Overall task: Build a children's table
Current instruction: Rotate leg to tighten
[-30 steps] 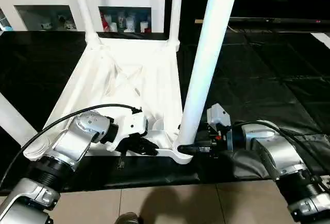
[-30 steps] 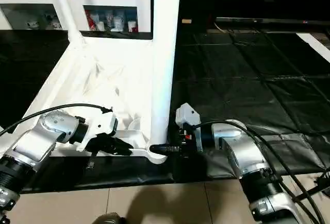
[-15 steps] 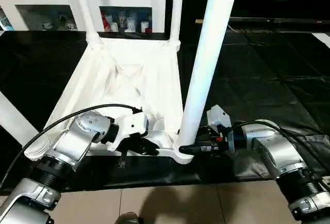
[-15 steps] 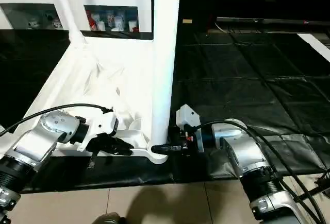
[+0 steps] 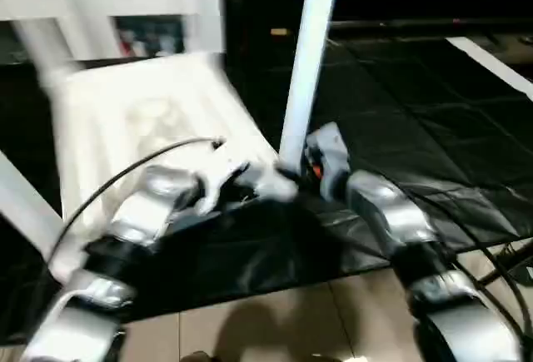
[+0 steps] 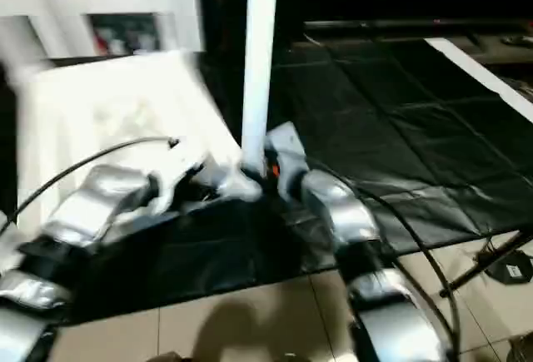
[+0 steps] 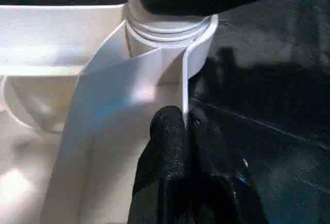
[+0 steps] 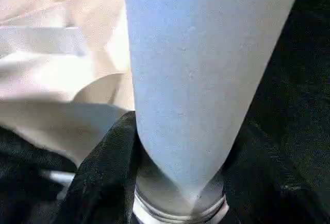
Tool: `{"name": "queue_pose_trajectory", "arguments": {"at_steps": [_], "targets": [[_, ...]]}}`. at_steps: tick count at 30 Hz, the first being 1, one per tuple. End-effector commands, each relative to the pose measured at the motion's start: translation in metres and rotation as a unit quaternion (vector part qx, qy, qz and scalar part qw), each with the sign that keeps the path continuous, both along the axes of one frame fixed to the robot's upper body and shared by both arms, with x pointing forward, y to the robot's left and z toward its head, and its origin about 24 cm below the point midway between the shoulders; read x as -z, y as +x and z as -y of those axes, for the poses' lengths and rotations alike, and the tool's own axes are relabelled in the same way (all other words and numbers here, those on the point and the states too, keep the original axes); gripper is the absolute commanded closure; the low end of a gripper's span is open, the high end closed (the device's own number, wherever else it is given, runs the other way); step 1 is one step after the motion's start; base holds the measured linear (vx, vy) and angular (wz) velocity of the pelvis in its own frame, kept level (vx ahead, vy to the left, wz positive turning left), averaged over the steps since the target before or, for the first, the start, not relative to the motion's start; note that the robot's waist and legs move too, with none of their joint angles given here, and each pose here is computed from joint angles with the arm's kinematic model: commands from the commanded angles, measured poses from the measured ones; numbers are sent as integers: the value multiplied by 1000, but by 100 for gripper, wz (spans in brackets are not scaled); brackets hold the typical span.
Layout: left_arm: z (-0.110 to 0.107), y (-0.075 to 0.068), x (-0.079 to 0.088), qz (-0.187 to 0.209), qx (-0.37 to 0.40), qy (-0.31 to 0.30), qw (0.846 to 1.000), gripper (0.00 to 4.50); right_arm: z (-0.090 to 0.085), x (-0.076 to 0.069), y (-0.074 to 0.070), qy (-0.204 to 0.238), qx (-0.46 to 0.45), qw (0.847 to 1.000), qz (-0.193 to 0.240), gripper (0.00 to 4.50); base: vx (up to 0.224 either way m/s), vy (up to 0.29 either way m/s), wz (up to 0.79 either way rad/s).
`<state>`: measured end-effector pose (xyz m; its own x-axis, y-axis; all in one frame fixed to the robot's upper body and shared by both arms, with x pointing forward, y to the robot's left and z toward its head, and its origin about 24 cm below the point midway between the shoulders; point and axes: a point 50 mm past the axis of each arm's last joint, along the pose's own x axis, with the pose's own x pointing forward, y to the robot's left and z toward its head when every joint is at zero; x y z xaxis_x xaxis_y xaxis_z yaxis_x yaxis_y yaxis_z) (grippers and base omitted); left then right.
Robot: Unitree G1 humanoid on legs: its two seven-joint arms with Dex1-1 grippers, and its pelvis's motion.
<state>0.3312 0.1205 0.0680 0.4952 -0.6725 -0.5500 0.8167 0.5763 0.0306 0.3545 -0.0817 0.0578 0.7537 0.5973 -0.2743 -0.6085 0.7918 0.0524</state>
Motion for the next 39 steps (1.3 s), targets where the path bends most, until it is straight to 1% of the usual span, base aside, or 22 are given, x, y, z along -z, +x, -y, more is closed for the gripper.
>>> {"name": "queue_pose_trajectory", "arguments": {"at_steps": [1, 4, 8, 9, 10, 13, 16, 18, 19, 22, 23, 25, 26, 27, 29, 30, 31, 32, 33, 35, 37, 39], "targets": [[20, 2, -35, 55, 44, -51, 996, 450, 11, 18, 0, -32, 61, 997, -38, 250, 0, 0, 0], [26, 1, -34, 53, 34, -56, 996, 450, 1, 15, 4, -29, 71, 997, -30, 250, 0, 0, 0], [23, 2, -29, 59, 33, -38, 997, 450, 4, 11, 6, -13, 78, 997, -24, 250, 0, 0, 0], [22, 2, -29, 59, 33, -37, 997, 450, 6, 11, 6, -11, 78, 997, -22, 194, 0, 0, 0], [21, 3, -29, 59, 34, -37, 997, 450, 8, 10, 6, -8, 79, 997, -20, 180, 0, 0, 0], [17, 5, -28, 56, 32, -30, 997, 450, 15, 8, 5, 4, 72, 997, -12, 171, 0, 0, 0], [12, 7, -25, 55, 28, -22, 998, 450, 19, 5, 2, 11, 49, 999, 3, 139, 0, 0, 0], [9, 8, -22, 54, 25, -15, 998, 450, 23, 2, -2, 17, 23, 999, 22, 132, 0, 0, 0], [5, 9, -20, 54, 26, -9, 998, 450, 26, 0, -7, 26, -10, 999, 29, 118, 0, 0, 0], [3, 9, -18, 54, 29, -5, 998, 450, 32, -1, -12, 21, -32, 999, 36, 93, 0, 0, 0], [0, 9, -16, 54, 38, -2, 998, 450, 40, -2, -18, 13, -53, 997, 48, 86, 0, 0, 0], [-2, 8, -15, 50, 44, 0, 998, 450, 46, -3, -22, 8, -66, 996, 57, 63, 0, 0, 0], [-5, 7, -13, 47, 58, 3, 997, 450, 54, -5, -28, 5, -89, 993, 71, 56, 0, 0, 0], [-5, 7, -13, 47, 58, 3, 997, 450, 54, -5, -28, 5, -89, 993, 71, 50, 0, 0, 0], [-9, 5, -9, 40, 82, 9, 996, 450, 64, -9, -37, 15, -122, 990, 71, 26, 0, 0, 0], [-10, 4, -9, 39, 87, 10, 995, 450, 66, -9, -38, 16, -128, 989, 70, 26, 0, 0, 0], [-12, 3, -7, 38, 106, 16, 993, 450, 71, -10, -42, 17, -145, 987, 62, 15, 0, 0, 0], [-13, 2, -7, 38, 111, 17, 993, 450, 72, -11, -43, 17, -149, 987, 59, 4, 0, 0, 0], [-13, 0, -7, 37, 134, 12, 990, 450, 75, -11, -45, 7, -156, 986, 58, 4, 0, 0, 0], [-13, -3, -7, 37, 159, 7, 987, 450, 78, -11, -47, 1, -166, 985, 50, 2, 0, 0, 0], [-14, -11, -6, 34, 216, 7, 976, 450, 80, -11, -53, -12, -204, 978, 41, 2, 0, 0, 0], [-14, -15, -6, 32, 243, 10, 970, 450, 79, -11, -57, -18, -226, 973, 40, 2, 0, 0, 0]]}}
